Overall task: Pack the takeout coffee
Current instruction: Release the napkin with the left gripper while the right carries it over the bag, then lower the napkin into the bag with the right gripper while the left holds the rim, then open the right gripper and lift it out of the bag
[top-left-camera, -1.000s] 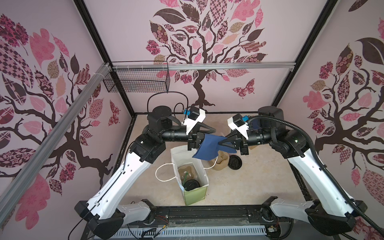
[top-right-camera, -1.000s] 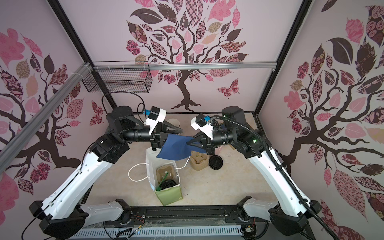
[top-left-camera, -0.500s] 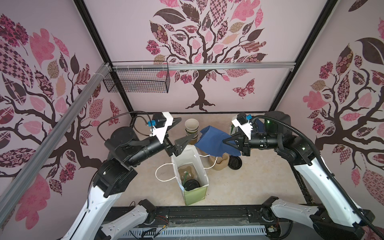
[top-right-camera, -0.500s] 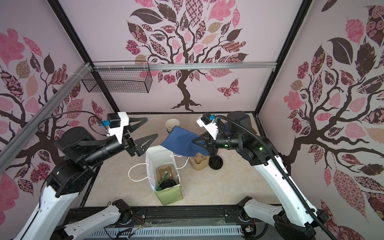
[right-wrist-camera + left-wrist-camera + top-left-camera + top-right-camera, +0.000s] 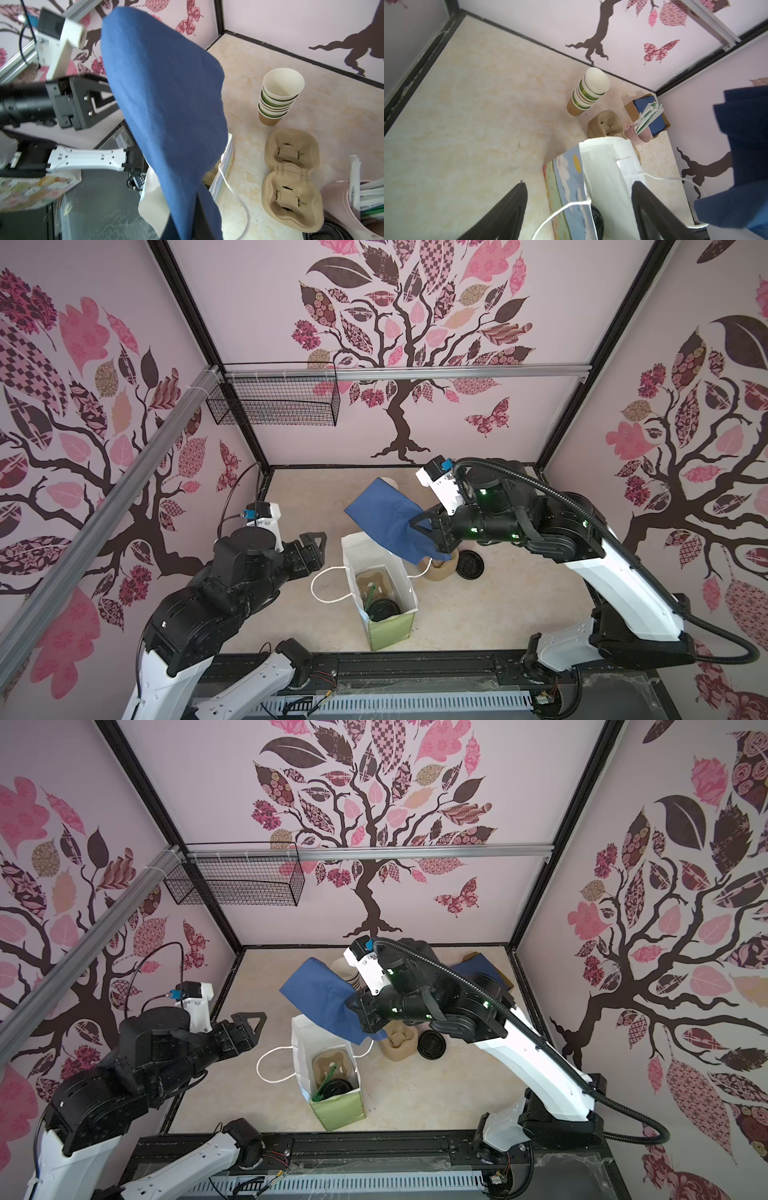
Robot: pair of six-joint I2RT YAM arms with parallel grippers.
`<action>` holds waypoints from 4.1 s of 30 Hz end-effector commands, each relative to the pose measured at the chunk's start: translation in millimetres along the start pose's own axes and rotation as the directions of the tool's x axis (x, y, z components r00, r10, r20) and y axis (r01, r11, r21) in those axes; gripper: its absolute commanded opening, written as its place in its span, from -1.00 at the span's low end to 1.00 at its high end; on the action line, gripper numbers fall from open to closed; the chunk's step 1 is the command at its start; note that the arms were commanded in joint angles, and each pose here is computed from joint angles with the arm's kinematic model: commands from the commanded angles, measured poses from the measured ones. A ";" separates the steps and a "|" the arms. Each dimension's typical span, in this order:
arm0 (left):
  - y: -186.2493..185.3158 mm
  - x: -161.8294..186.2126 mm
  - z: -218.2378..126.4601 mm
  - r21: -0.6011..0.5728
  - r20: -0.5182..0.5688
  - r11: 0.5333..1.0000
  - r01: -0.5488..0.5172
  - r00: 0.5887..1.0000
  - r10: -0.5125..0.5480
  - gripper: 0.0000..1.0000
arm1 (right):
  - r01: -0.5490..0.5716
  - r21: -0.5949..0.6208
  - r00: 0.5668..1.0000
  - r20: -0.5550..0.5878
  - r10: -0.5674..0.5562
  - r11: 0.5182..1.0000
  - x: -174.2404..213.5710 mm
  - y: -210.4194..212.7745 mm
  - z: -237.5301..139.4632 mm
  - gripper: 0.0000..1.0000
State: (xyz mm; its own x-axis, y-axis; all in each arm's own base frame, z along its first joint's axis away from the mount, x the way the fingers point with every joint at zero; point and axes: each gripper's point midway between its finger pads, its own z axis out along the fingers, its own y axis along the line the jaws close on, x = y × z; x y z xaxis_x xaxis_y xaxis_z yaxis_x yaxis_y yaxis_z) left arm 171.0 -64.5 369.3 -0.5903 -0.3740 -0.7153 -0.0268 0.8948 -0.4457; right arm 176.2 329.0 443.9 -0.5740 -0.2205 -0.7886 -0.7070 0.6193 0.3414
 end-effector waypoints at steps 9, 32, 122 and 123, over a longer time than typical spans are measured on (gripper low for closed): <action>-17.2 55.3 14.5 0.085 -0.267 0.989 0.121 0.959 -0.095 0.63 | -0.299 0.170 0.950 -0.034 0.309 0.939 17.4 0.4 1.9 -1.00; -34.8 99.3 66.6 0.145 -0.402 0.967 0.208 0.906 -0.135 -0.34 | -0.250 0.412 0.892 -0.254 0.374 0.876 116.3 6.6 105.3 -1.00; 16.5 42.4 80.6 -0.029 -0.004 0.997 0.072 0.997 -0.072 -1.00 | -0.318 0.436 0.948 0.144 0.283 0.842 27.0 -100.9 -34.6 -0.37; 15.1 40.5 85.0 -0.031 0.001 0.997 0.065 0.998 -0.065 -1.00 | -0.336 0.447 0.942 0.166 0.292 0.829 27.4 -111.2 -44.3 -0.37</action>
State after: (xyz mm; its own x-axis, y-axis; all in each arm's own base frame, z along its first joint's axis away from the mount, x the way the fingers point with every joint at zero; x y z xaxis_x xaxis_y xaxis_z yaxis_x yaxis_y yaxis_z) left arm 196.8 -86.4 277.9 -0.6433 -0.4496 -0.6197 -0.1203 0.8587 -0.4981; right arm 220.1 261.8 407.3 -0.6926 0.0824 -0.7166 -0.2641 0.8955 0.3582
